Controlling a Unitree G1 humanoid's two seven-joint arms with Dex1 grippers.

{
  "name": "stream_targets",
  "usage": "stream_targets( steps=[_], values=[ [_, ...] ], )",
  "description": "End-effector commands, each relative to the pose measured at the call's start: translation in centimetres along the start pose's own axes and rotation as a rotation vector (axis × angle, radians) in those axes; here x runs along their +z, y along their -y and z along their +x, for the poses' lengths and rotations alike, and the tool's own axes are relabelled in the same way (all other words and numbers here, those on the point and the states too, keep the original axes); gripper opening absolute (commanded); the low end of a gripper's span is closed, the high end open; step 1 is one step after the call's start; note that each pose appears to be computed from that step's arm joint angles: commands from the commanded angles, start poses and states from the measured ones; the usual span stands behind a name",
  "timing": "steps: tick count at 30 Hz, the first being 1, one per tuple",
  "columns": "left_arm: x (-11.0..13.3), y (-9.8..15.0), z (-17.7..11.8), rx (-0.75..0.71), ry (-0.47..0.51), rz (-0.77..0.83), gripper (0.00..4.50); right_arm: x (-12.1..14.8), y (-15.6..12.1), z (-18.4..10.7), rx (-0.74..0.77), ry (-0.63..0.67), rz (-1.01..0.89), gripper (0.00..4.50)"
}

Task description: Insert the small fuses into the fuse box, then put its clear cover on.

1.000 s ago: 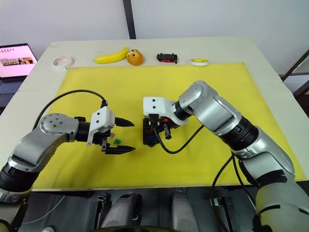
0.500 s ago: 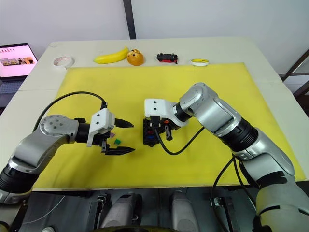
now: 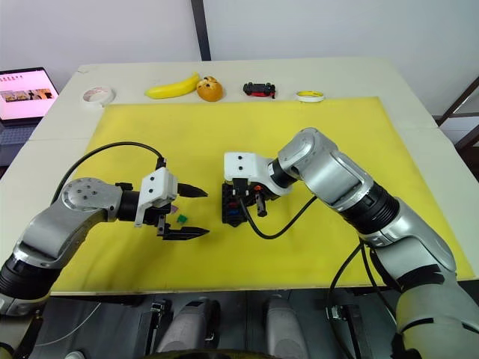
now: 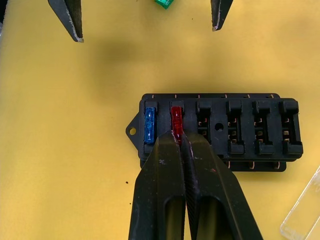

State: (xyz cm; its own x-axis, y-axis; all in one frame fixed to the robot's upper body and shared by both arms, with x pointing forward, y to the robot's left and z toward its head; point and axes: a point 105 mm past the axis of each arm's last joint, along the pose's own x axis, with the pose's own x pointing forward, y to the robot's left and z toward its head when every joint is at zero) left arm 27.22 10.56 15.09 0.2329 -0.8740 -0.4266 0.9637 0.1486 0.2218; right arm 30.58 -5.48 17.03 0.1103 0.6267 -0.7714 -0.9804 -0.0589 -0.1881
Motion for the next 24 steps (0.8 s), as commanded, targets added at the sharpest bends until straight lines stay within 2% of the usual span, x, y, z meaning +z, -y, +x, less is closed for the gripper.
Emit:
stream_targets(
  steps=[1, 24],
  values=[
    [0.4, 0.1, 0.1, -0.001, 0.008, 0.030, 4.45, 0.9, 0.8, -1.0, -0.045, 0.017, -0.023, 0.00],
    [0.6, 0.2, 0.2, -0.003, 0.011, 0.034, 4.45, 2.0, 0.8, -1.7, -0.043, 0.042, -0.030, 0.00]
  ],
)
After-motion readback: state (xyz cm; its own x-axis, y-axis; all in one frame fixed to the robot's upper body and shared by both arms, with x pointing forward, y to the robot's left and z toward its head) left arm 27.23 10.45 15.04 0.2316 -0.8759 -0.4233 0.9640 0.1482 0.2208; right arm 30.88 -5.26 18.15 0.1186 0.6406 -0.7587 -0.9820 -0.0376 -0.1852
